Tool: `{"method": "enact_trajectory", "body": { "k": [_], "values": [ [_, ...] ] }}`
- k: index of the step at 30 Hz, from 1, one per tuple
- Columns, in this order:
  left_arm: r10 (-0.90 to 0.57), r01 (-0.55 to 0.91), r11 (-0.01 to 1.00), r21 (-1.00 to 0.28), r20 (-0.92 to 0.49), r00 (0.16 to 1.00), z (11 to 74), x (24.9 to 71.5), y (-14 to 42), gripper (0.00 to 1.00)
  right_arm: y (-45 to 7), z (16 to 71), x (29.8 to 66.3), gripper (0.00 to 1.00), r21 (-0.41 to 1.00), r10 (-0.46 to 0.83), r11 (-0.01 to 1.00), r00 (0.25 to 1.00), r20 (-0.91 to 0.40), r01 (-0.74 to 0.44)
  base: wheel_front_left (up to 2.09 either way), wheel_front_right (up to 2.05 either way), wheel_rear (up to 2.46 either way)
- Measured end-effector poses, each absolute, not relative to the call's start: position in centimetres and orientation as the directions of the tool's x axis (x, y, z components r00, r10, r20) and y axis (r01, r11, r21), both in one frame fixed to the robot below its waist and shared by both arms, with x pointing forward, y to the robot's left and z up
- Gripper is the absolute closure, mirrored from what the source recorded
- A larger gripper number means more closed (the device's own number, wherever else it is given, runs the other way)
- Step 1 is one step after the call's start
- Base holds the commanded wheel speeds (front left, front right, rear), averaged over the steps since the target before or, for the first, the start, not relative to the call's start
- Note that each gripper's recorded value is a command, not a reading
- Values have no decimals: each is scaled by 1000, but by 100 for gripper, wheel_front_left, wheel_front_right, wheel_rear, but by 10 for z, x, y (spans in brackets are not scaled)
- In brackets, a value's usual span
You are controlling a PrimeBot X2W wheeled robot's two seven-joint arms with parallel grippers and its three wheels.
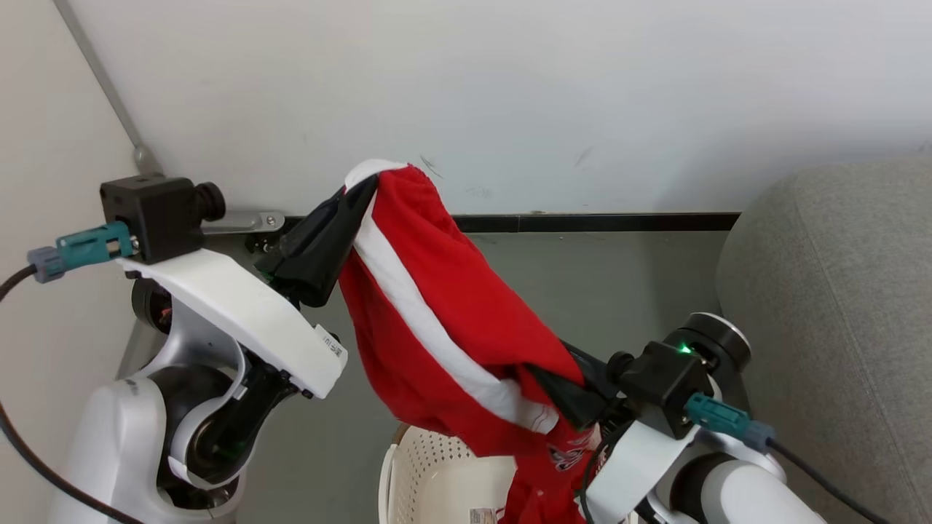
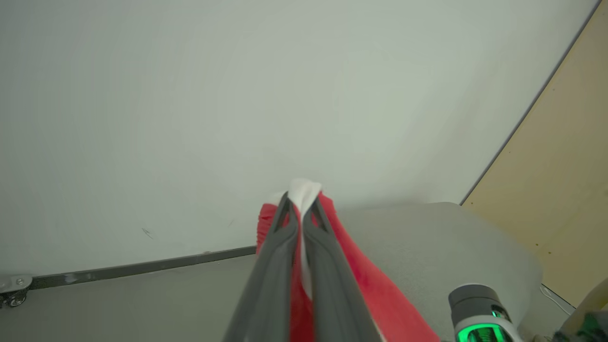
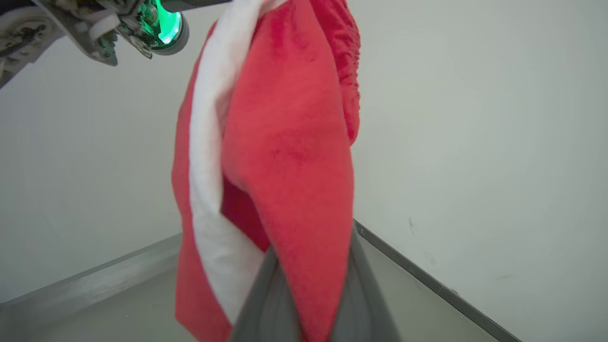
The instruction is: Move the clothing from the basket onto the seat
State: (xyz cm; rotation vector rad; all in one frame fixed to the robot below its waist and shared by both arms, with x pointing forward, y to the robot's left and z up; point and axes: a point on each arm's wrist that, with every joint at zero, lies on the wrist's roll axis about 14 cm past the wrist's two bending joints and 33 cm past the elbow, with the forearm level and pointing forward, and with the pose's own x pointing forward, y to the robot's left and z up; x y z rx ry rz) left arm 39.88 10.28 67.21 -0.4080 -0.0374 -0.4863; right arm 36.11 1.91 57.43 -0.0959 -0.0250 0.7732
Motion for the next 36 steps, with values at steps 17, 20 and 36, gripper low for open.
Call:
{"method": "enact_trajectory", "body": {
  "k": [17, 20, 36],
  "values": [
    [-423, 442, 806, -393, 139, 895, 664, 401, 110, 0, 1, 579, 370, 100, -97, 643, 763, 766, 9, -639, 0, 0, 0],
    [-427, 449, 809, -379, 146, 893, 665, 401, 110, 0, 0, 577, 370, 100, -88, 640, 766, 769, 5, -637, 0, 0, 0],
    [-496, 530, 805, -266, 186, 848, 667, 396, 90, 0, -14, 580, 382, 100, -82, 597, 800, 802, 18, -594, 0, 0, 0]
  ]
}}
